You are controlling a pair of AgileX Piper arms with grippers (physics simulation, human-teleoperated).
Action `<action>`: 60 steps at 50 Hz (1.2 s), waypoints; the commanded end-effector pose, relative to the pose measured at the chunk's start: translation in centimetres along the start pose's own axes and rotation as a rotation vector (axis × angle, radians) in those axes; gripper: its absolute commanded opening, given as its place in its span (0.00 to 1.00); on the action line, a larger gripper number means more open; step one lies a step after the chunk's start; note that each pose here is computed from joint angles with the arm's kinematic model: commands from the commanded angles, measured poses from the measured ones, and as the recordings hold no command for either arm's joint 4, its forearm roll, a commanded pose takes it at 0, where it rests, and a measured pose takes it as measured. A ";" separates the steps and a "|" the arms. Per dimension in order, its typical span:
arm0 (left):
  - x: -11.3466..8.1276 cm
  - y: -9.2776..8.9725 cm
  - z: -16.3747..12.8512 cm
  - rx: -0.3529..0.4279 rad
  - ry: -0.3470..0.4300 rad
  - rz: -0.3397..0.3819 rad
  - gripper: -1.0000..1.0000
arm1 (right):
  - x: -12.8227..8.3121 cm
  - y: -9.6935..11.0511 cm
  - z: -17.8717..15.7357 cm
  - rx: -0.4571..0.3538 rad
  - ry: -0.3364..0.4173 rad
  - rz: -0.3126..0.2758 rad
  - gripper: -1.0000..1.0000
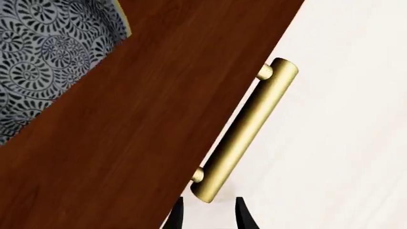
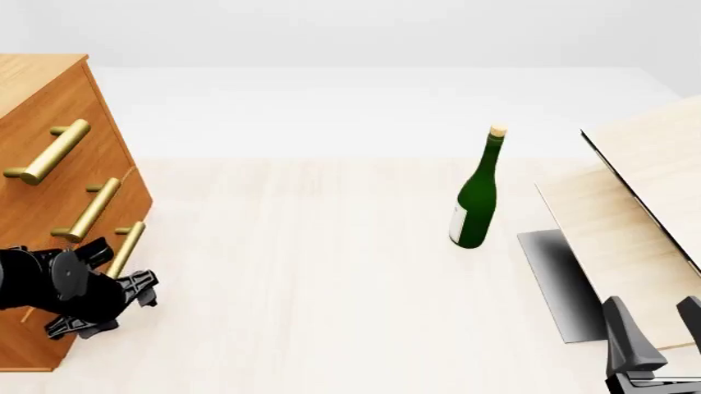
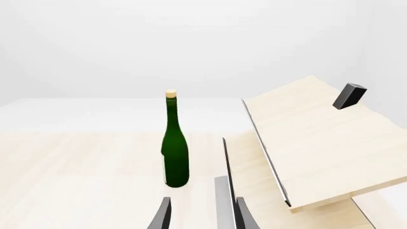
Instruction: Put the bowl in the bottom drawer of the cabinet and close it.
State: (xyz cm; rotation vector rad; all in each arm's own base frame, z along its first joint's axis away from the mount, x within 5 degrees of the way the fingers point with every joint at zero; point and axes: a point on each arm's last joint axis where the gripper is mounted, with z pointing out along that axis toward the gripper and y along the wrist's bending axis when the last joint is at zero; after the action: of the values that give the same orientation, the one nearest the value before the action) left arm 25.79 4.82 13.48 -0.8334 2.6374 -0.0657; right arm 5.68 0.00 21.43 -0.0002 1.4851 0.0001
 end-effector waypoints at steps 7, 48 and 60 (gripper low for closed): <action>-3.2 7.0 -1.0 -0.068 -0.169 -0.163 1.00 | 0.0 0.0 0.0 0.000 0.000 0.000 1.00; 0.0 1.0 -1.6 0.041 -0.141 0.024 1.00 | 0.0 0.0 0.0 0.000 0.000 0.000 1.00; 1.8 -0.7 -2.1 0.079 -0.123 0.090 1.00 | 0.0 0.0 0.0 0.000 0.000 0.000 1.00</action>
State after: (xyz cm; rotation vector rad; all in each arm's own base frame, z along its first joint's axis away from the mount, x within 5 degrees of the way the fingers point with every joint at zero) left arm 24.13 3.01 16.40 -0.5922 2.5598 -0.0746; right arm 5.68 0.00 21.43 -0.0002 1.4851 0.0001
